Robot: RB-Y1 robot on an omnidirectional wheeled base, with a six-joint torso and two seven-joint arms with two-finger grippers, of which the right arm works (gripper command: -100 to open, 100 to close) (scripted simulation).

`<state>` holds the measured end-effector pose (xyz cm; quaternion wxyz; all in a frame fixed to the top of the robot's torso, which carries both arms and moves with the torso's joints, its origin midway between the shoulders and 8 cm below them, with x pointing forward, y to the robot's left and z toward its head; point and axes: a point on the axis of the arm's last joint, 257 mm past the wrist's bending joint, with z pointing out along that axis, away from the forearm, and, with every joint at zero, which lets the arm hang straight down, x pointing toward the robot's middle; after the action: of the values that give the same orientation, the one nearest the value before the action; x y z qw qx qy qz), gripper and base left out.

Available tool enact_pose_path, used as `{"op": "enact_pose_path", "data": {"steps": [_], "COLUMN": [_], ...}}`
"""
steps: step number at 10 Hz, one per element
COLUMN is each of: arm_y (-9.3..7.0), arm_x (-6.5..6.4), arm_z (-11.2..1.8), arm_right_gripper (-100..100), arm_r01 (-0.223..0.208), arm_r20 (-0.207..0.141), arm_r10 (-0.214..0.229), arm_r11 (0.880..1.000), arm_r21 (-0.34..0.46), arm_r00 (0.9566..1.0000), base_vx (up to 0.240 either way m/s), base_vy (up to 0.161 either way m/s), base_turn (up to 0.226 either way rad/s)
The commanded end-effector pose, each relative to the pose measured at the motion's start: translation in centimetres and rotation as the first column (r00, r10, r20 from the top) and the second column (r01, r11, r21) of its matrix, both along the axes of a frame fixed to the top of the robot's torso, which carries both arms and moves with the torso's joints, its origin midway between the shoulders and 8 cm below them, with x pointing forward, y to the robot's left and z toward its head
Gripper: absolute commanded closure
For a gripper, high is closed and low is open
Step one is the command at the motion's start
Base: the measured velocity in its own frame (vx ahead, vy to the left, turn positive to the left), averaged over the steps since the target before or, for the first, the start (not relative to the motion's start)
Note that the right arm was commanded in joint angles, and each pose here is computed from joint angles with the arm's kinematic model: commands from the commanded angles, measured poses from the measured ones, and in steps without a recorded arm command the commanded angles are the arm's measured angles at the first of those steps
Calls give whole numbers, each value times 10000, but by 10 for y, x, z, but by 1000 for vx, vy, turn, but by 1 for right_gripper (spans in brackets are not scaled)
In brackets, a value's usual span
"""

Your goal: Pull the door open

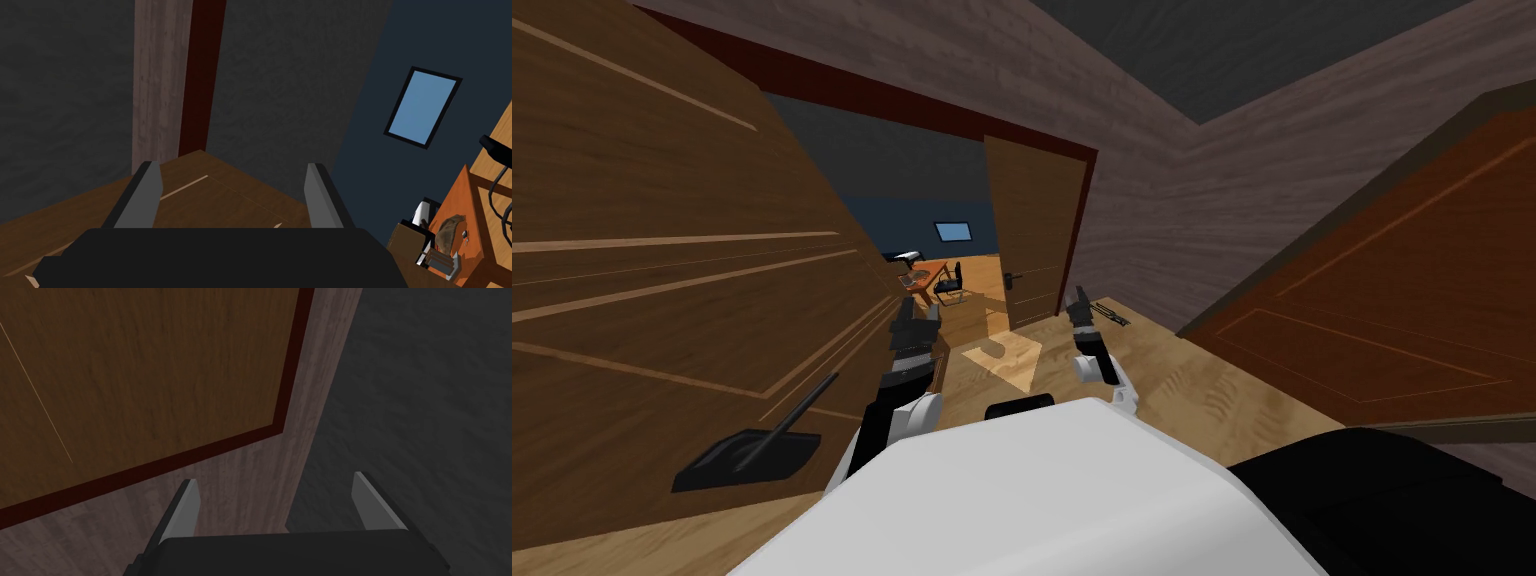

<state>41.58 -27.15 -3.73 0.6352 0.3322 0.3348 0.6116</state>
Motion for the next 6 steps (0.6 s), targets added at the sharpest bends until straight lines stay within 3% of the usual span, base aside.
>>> {"op": "enact_pose_path", "data": {"steps": [1, 6], "arm_y": [-1, -5], "arm_x": [8, 32], "arm_z": [-12, -50], "arm_right_gripper": [-100, -100], "arm_r01": [-57, -201], "arm_r20": [-266, -1110], "arm_r10": [57, 206], "arm_r11": [10000, 9998], "arm_r21": [14, 57], "arm_r00": [9996, 9936], "base_vx": [106, 98], "base_vy": [17, 34], "base_turn": [78, 76]}}
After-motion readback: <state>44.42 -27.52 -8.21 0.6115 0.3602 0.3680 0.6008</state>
